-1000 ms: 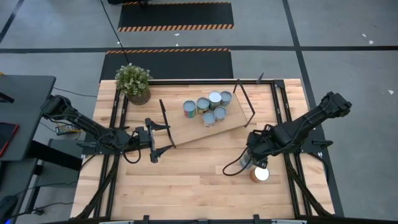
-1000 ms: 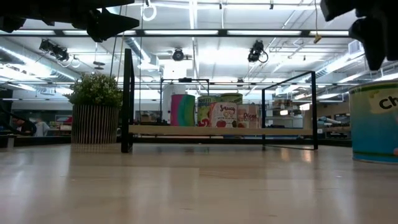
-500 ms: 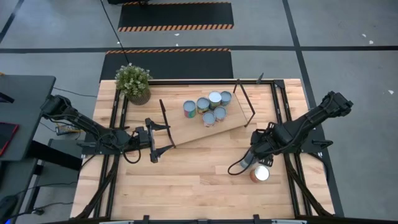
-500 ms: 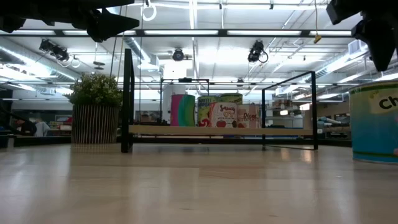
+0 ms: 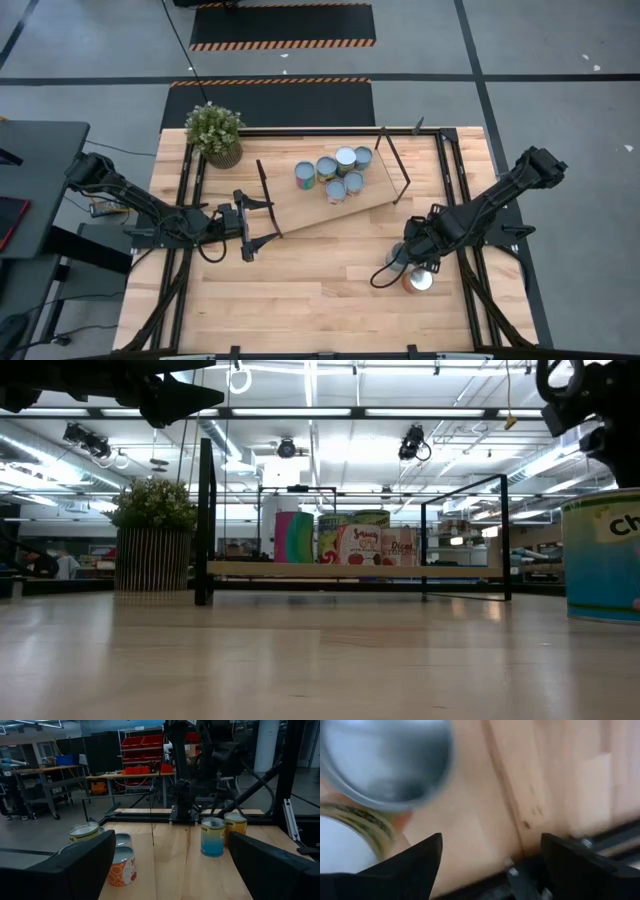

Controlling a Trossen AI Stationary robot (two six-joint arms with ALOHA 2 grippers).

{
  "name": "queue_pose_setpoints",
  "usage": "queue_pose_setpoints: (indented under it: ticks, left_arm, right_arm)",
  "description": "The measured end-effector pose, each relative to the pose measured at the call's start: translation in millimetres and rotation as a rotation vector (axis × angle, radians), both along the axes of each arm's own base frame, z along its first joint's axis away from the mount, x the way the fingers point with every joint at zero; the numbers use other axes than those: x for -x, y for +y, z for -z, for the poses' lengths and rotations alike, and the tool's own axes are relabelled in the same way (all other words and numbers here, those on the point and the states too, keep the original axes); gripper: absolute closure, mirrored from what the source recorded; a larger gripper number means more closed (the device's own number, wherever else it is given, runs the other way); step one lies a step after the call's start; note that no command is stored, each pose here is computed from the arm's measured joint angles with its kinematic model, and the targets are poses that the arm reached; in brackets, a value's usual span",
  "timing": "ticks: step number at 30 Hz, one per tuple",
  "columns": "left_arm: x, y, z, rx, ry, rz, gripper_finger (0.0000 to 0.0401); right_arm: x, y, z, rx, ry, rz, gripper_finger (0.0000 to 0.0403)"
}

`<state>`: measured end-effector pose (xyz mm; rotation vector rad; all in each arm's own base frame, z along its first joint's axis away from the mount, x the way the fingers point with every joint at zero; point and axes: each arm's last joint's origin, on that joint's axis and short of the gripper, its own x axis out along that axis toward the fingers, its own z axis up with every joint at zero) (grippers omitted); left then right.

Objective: Pick and place cans onto a shelf
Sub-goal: Put the blue can on the shelf

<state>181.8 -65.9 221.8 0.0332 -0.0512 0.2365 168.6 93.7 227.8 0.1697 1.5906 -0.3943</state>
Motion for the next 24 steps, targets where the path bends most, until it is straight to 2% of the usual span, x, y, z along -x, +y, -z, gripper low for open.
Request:
queue_pose_setpoints:
  ticks: [8, 20, 24]
  left_arm:
    - [0, 0, 0, 0.0, 0.0, 0.0, 0.0012]
    - [0, 0, 0, 0.007, -0.003, -0.002, 0.0012]
    - [0, 0, 0, 0.007, -0.002, -0.001, 0.0012]
  right_arm:
    - [-3, 3, 13, -0.059, -0.034, -0.061, 0.0006]
    - [-31, -2, 13, -0.015, -0.255, -0.234, 0.0013]
    - [-43, -5, 22, 0.001, -0.244, -0.283, 0.0013]
